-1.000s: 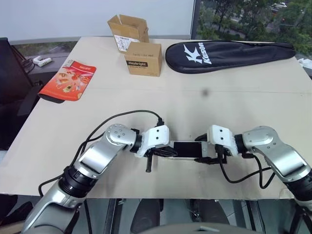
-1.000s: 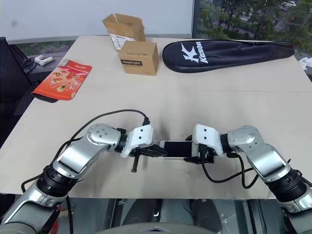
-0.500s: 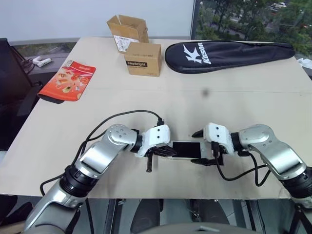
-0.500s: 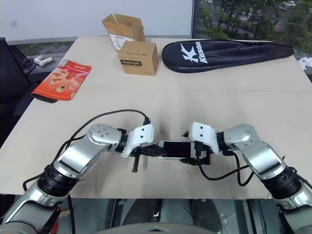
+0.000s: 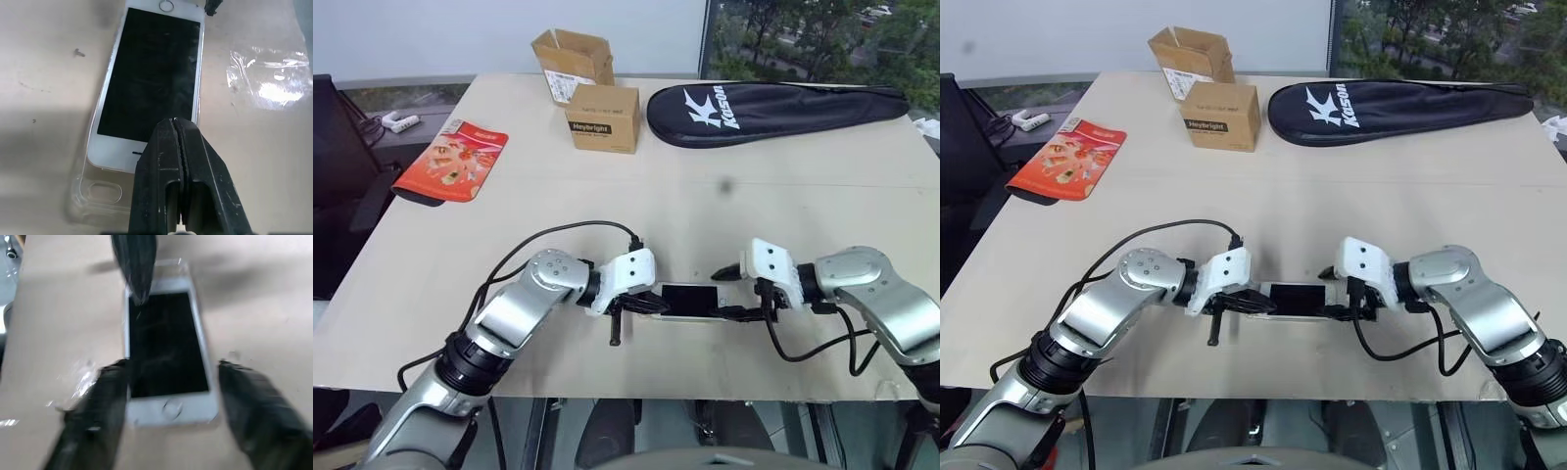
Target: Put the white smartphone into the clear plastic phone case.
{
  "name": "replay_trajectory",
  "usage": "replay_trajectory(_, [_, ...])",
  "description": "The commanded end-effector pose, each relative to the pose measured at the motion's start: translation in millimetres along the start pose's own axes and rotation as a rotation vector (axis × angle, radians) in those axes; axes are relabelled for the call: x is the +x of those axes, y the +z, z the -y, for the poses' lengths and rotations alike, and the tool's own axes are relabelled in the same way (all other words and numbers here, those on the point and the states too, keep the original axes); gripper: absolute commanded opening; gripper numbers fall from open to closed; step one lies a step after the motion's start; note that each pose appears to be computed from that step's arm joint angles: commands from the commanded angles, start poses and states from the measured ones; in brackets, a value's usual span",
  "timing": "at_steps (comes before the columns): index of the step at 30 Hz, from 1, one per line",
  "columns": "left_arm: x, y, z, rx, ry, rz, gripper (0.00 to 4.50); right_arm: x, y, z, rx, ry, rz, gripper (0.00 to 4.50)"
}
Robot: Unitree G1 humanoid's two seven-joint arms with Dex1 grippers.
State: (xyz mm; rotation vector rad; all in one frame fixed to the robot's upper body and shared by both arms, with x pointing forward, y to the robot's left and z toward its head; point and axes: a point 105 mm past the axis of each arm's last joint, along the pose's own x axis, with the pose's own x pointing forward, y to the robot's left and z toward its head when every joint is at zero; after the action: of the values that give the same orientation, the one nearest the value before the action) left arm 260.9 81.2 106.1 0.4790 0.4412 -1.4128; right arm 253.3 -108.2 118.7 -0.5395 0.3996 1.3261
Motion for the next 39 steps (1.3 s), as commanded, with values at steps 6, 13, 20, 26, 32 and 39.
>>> replay_trajectory(6, [-56.9, -7.8, -17.0, -0.037, 0.08, -0.073, 0.0, -20.2, -4.6, 4.8, -0.02, -0.058, -0.045, 0.04])
replay_trajectory(13, [-49.4, -29.5, -5.1, -0.045, 0.006, -0.145, 0.0, -23.7, -19.5, 15.1, -0.042, -0.129, -0.109, 0.04])
replay_trajectory(20, [-26.1, -31.7, -17.6, 0.034, 0.013, -0.185, 0.0, -26.0, -20.4, 9.4, -0.022, -0.142, -0.107, 0.04])
replay_trajectory(26, [-8.6, -15.6, -14.0, 0.053, -0.029, -0.135, 0.0, -30.4, -20.4, 2.4, -0.003, -0.149, -0.116, 0.04])
replay_trajectory(32, [4.2, -5.5, -6.2, 0.045, -0.058, -0.093, 0.0, -27.4, -17.4, -0.4, 0.005, -0.145, -0.113, 0.04])
replay_trajectory(39, [10.4, -0.4, -2.6, 0.031, -0.056, -0.065, 0.0, -24.5, -17.5, -1.7, 0.01, -0.137, -0.114, 0.04])
